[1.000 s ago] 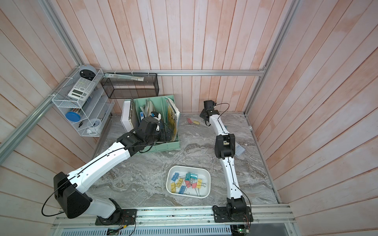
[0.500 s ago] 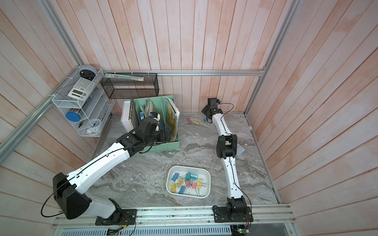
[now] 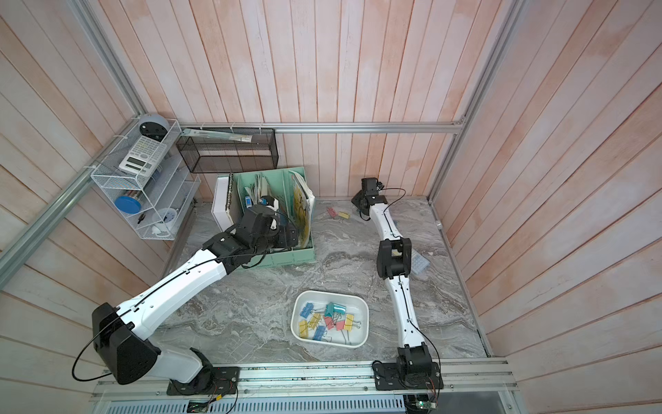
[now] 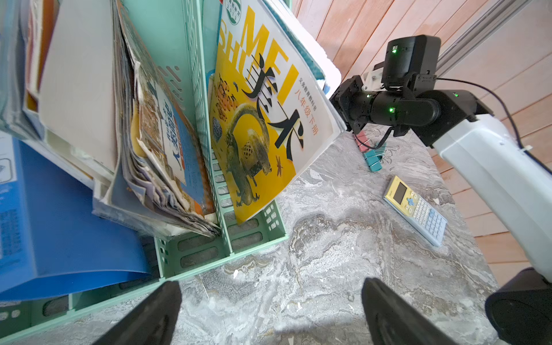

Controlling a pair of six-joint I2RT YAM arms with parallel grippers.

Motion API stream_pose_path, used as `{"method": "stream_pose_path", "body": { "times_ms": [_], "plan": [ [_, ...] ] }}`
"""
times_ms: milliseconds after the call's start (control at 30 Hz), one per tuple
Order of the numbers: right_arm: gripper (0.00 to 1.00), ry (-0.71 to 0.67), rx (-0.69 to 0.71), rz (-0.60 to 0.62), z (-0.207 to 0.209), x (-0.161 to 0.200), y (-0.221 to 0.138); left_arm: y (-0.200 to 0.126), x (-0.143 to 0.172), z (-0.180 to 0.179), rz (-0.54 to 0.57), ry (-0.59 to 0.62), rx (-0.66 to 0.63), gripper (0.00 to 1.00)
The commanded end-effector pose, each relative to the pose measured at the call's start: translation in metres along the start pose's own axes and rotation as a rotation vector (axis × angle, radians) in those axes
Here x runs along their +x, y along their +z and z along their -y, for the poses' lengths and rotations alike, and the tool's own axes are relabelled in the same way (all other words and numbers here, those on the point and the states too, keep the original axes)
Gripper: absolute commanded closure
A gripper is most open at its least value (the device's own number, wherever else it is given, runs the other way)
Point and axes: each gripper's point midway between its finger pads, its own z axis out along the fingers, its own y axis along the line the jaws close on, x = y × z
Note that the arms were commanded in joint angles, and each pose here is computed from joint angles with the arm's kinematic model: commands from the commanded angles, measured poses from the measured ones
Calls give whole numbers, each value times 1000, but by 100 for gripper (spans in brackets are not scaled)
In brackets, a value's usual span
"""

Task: Put the binder clips in the storage box
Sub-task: Pick up the binder clip at the center of the board.

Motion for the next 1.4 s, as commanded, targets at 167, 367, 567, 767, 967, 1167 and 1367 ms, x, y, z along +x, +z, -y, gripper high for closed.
{"method": "stream_pose_path", "body": {
  "times_ms": [167, 367, 567, 767, 967, 1167, 1367],
  "plan": [
    [68, 47, 210, -206, 55, 53, -4, -5, 0, -2, 10, -17, 14, 0],
    [80, 21, 210, -242, 49, 54, -28, -7, 1, -4, 13, -33, 13, 0],
    [98, -44, 212, -253, 40, 48, -63, -7, 2, -3, 17, -49, 26, 0],
    [100, -153, 200, -265, 30, 41, -96, -9, 0, 2, 38, -69, 62, 0],
    [100, -293, 119, -427, 3, 64, -174, -13, -11, 4, 101, -58, 87, 0],
    [100, -403, 72, -600, 24, 144, -280, -4, -17, -4, 125, -56, 84, 0],
    [100, -494, 6, -724, 52, 243, -372, 3, -20, -11, 133, -66, 89, 0]
  ]
}}
